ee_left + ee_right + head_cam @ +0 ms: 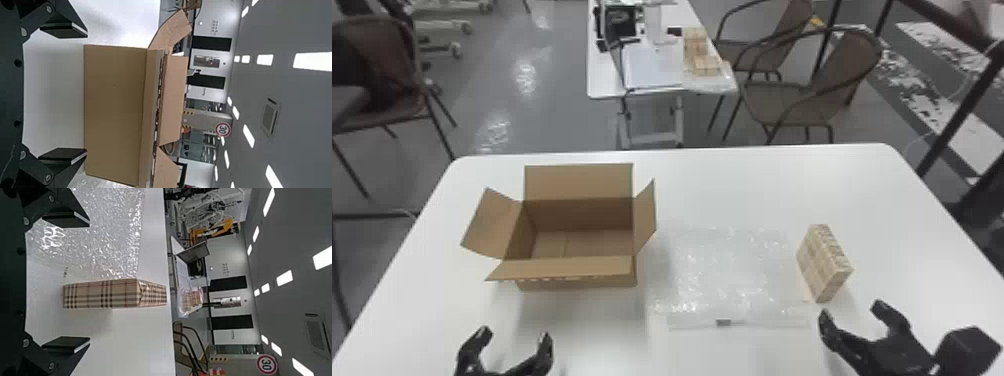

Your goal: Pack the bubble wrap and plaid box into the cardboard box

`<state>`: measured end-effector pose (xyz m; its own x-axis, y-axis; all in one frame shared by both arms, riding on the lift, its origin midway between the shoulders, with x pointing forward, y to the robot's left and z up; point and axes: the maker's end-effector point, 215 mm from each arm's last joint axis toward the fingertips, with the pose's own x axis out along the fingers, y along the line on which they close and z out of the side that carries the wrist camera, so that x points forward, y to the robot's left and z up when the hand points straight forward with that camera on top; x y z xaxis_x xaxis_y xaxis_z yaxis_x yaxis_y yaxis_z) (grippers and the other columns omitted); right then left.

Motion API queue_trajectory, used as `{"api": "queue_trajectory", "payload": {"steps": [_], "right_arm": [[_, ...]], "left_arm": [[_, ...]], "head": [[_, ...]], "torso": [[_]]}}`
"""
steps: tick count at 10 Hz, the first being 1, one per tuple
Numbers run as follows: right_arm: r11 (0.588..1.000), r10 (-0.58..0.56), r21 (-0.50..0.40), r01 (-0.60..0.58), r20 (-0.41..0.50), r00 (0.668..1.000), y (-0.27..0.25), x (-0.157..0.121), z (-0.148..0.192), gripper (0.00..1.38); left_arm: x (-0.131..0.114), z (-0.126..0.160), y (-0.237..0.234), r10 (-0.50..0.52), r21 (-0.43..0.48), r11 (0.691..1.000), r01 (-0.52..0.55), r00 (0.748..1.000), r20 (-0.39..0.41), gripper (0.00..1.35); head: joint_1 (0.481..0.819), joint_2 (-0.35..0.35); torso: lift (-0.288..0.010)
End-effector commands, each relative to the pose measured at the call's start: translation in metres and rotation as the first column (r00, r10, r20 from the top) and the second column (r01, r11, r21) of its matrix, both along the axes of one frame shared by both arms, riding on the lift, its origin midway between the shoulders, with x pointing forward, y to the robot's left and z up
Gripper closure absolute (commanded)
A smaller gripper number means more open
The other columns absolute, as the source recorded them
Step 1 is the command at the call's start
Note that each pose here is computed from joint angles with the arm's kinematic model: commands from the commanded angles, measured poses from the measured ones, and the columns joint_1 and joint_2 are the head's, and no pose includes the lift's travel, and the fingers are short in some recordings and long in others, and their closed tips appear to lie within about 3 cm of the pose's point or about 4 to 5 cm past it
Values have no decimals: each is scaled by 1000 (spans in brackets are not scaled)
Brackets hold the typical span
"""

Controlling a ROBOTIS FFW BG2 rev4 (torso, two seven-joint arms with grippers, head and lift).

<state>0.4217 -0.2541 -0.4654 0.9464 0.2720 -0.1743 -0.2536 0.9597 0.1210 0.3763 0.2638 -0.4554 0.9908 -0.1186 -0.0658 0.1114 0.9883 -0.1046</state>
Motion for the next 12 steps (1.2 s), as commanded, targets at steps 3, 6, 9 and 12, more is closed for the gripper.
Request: {"api": "queue_trajectory", "payload": {"steps": [3, 6, 9, 12], "right_arm": [[1000, 0, 0, 0, -9, 1000, 0, -1, -5, 233], [1000, -1, 3, 1, -10, 1000, 0, -1, -5, 234], [1000, -2, 6, 2, -15, 1000, 0, -3, -7, 234], [1000, -2, 13, 3, -19, 1000, 1, -2, -8, 234]], "left_arm": [[16, 12, 5, 9, 1, 1000, -9, 999, 31, 229], [44, 46, 45, 25, -11, 1000, -24, 996, 85, 231], [49, 68, 90, 70, 31, 997, -71, 997, 36, 231], [84, 96, 120, 72, -18, 997, -72, 997, 26, 231]], "head": [[695, 12], [695, 40], [695, 97], [695, 149]], "torso": [[-89], [-89], [-89], [-89]]}}
